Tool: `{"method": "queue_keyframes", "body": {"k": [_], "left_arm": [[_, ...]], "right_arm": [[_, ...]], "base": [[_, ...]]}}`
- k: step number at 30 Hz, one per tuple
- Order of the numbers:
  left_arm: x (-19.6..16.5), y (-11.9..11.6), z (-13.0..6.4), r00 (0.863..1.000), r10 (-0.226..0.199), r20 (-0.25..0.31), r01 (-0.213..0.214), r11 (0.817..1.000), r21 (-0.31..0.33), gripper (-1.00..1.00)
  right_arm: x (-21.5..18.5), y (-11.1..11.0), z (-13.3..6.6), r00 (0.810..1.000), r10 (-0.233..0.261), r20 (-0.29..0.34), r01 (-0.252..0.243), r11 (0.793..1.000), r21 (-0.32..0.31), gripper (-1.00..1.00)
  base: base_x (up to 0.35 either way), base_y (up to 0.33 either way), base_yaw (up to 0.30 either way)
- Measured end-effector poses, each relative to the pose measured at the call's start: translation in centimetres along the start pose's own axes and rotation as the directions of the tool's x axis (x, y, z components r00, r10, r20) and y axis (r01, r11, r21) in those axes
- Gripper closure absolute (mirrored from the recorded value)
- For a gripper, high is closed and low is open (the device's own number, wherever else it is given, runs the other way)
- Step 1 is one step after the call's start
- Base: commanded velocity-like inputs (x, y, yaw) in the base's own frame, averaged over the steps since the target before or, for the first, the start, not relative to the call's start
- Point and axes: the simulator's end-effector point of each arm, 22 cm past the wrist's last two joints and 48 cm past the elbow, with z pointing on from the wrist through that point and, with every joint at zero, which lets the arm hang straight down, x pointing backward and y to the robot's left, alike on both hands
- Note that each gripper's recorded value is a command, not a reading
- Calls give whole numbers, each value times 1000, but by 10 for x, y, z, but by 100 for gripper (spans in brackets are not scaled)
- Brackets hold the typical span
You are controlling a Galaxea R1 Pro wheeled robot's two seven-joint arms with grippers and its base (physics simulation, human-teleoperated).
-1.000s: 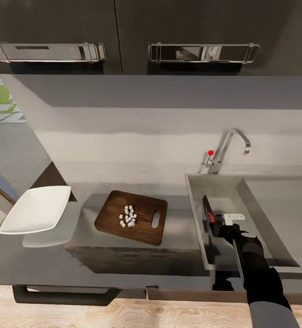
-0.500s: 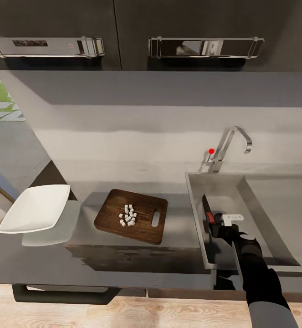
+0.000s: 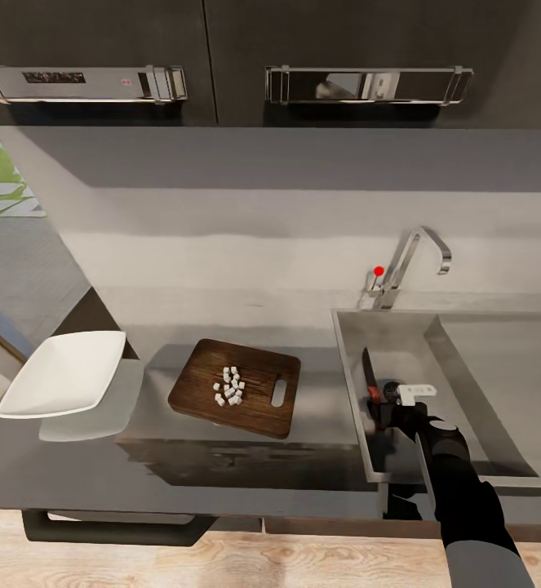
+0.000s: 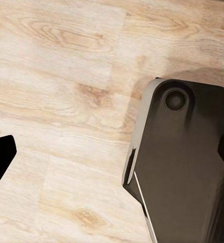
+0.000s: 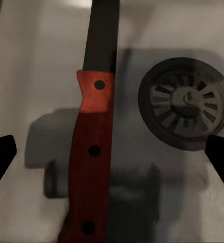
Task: In the kitchen, take the Vidalia onion out of the sink, dice it on the chopping board with the paring knife, put the diced onion into the bowl on the countertop, then place both the paring knife and the chopping board into the sink.
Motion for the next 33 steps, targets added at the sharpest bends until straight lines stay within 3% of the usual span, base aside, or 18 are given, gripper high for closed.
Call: {"method": "queue_keyframes", "body": {"k": [5, 8, 11, 15, 22, 33], "left_arm": [[0, 0, 0, 1000, 0, 0, 0, 1000, 0, -100], [2, 1, -1, 1000, 1, -4, -1, 1000, -1, -100], [5, 1, -2, 1000, 0, -12, 0, 1000, -4, -100], [6, 1, -2, 1000, -1, -14, 1, 1000, -3, -100], [7, 0, -2, 1000, 0, -15, 0, 1000, -1, -100], [7, 0, -2, 1000, -1, -16, 1, 1000, 0, -100]], "right_arm": [[-1, -1, 0, 1000, 0, 2, 0, 1000, 2, -100], [-20, -8, -8, 999, -6, 44, 5, 1000, 18, -100], [-69, -23, -33, 989, -21, 146, 13, 998, 58, -100], [-100, -31, -61, 983, -7, 184, -8, 997, 80, -100], [-109, -3, -69, 981, -3, 195, 13, 999, -50, -100], [-111, -2, -71, 979, -5, 201, 17, 998, -59, -100]], "base": [[0, 0, 0], [0, 0, 0], [0, 0, 0], [0, 0, 0], [-107, 44, 0], [-239, 171, 0]]}}
